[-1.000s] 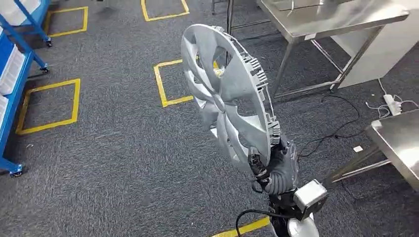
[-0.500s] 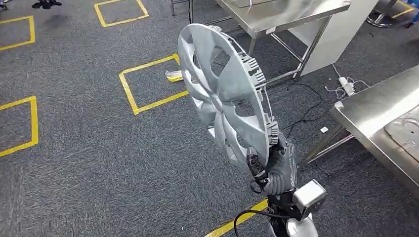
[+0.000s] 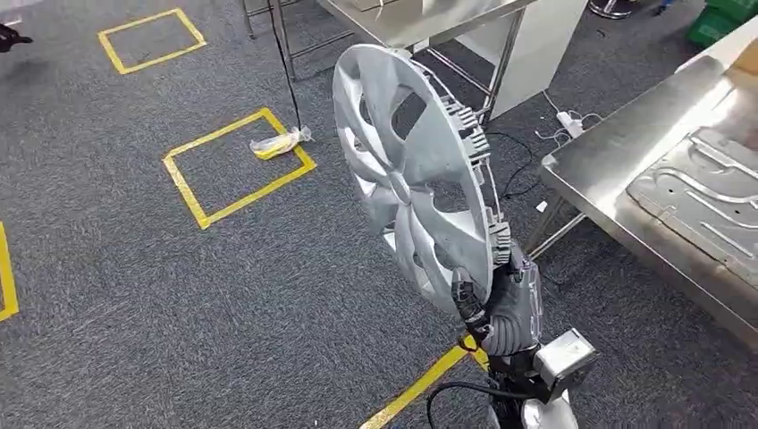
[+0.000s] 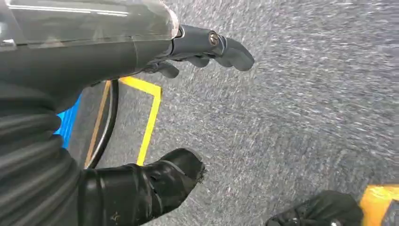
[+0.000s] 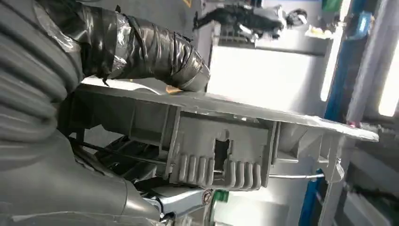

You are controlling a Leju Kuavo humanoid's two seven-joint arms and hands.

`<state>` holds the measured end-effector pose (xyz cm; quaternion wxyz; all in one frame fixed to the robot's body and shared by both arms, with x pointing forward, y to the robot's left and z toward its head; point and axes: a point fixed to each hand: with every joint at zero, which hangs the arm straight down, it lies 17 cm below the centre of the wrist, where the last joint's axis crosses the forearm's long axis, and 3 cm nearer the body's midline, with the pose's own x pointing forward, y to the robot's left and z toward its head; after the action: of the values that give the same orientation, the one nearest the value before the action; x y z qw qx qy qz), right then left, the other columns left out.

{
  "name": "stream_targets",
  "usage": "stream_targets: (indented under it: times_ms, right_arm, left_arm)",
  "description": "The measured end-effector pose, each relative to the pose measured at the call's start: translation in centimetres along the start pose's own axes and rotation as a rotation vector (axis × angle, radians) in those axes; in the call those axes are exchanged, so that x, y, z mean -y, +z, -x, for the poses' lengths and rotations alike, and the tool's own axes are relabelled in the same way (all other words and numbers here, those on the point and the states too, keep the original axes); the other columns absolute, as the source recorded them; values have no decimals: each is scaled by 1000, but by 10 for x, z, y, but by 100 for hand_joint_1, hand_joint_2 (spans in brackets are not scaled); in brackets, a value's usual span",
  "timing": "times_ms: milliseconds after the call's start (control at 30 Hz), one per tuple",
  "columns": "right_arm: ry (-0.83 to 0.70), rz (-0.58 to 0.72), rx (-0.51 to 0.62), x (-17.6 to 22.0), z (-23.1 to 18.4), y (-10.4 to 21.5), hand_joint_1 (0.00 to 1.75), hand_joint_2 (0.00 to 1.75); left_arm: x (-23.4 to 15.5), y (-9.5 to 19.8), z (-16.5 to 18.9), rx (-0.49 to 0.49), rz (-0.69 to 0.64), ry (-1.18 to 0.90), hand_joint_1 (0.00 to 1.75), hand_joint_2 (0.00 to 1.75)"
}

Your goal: Take the parts from the cabinet and place them on the table.

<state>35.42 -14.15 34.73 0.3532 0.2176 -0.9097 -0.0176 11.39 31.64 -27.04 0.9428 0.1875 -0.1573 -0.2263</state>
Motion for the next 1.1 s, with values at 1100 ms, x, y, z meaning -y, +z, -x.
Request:
stream_targets:
  times_ms: [1100]
  right_arm:
    - [10, -3, 5, 0, 0, -4, 175, 175]
  left_arm:
    - [2, 1, 5, -31, 2, 16, 0, 175]
